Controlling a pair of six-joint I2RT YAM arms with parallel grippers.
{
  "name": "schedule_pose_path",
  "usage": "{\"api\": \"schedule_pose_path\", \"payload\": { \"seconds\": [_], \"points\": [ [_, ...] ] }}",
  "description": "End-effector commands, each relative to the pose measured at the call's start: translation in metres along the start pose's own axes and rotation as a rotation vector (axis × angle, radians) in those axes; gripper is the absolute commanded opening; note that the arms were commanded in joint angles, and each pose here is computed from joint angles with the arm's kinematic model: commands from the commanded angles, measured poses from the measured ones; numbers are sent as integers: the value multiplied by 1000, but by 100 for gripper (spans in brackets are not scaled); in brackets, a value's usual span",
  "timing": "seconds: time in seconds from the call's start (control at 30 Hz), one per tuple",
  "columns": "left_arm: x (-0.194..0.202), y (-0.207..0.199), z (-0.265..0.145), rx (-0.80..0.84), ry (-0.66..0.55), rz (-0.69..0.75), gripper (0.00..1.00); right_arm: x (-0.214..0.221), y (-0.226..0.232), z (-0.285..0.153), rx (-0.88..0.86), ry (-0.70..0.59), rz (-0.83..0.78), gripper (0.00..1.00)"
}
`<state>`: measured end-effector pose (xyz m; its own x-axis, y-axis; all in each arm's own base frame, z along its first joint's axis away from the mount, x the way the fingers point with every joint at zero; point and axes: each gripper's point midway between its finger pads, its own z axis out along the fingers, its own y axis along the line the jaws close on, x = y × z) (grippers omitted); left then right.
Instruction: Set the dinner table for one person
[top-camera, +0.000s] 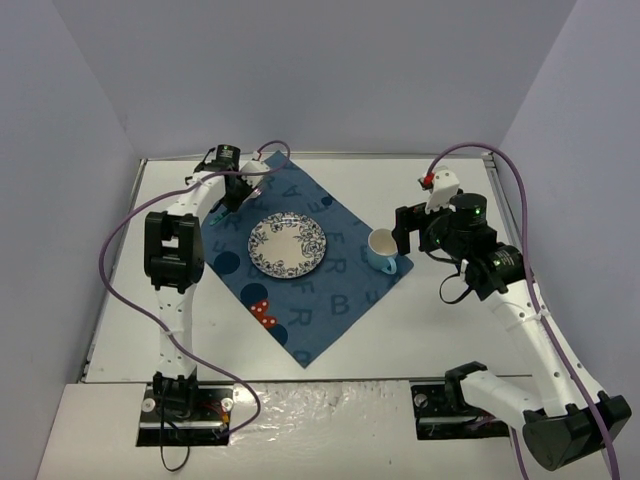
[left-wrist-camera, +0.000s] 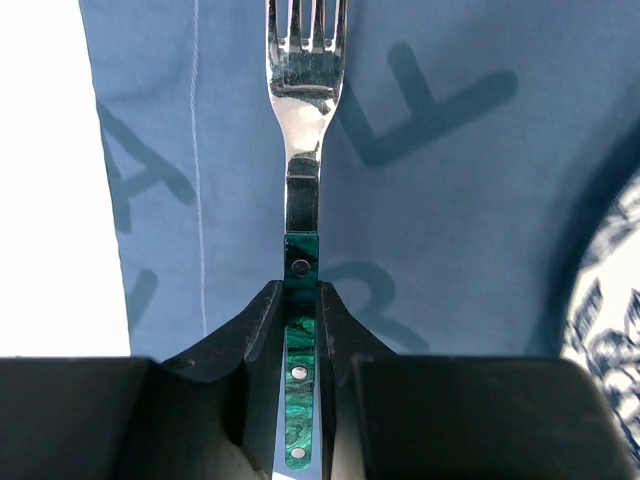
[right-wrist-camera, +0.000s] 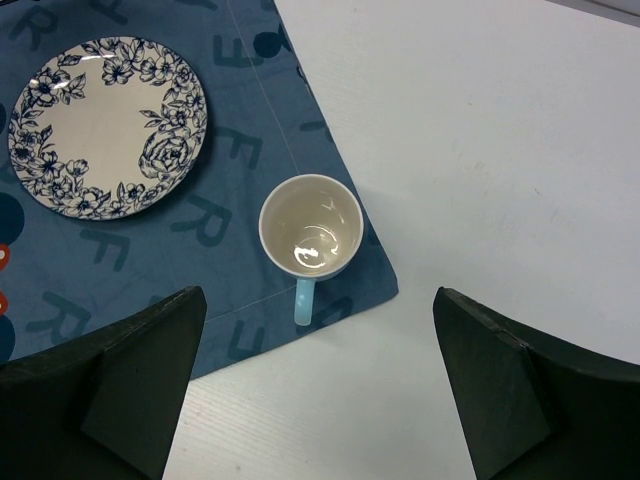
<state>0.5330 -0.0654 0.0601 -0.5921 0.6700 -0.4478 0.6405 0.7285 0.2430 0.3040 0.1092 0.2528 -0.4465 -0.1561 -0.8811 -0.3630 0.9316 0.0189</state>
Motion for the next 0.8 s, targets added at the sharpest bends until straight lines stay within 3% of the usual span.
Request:
{"api": "schedule_pose_path", "payload": {
  "seconds": [0.0, 0.33, 0.37, 0.5, 0.53, 0.57, 0.63, 0.77],
  "points": [
    [-25, 20, -17, -42, -61, 55, 0, -18, -1, -3, -2, -73, -12, 94],
    [-13, 14, 1, -39, -35, 29, 0, -15, -2, 1, 4, -60, -2, 95],
    [-12, 15, 1, -44, -33, 22, 3, -14, -2, 1, 4, -60, -1, 95],
    [-16, 22, -8, -75, -46, -12, 28, -17, -1, -1, -2, -68, 2, 97],
    [-19, 26, -16, -91, -59, -33, 42, -19, 0, -2, -4, -73, 3, 98],
    [-22, 28, -20, -100, -71, -33, 43, -19, -1, -2, -3, -76, 4, 98],
    [-27, 39, -39, -146, -101, -93, 66, -25, 1, -7, -13, -95, 3, 100],
    [-29, 46, -85, -236, -159, -256, 84, -30, 8, -14, -46, -119, -2, 100]
  ]
}}
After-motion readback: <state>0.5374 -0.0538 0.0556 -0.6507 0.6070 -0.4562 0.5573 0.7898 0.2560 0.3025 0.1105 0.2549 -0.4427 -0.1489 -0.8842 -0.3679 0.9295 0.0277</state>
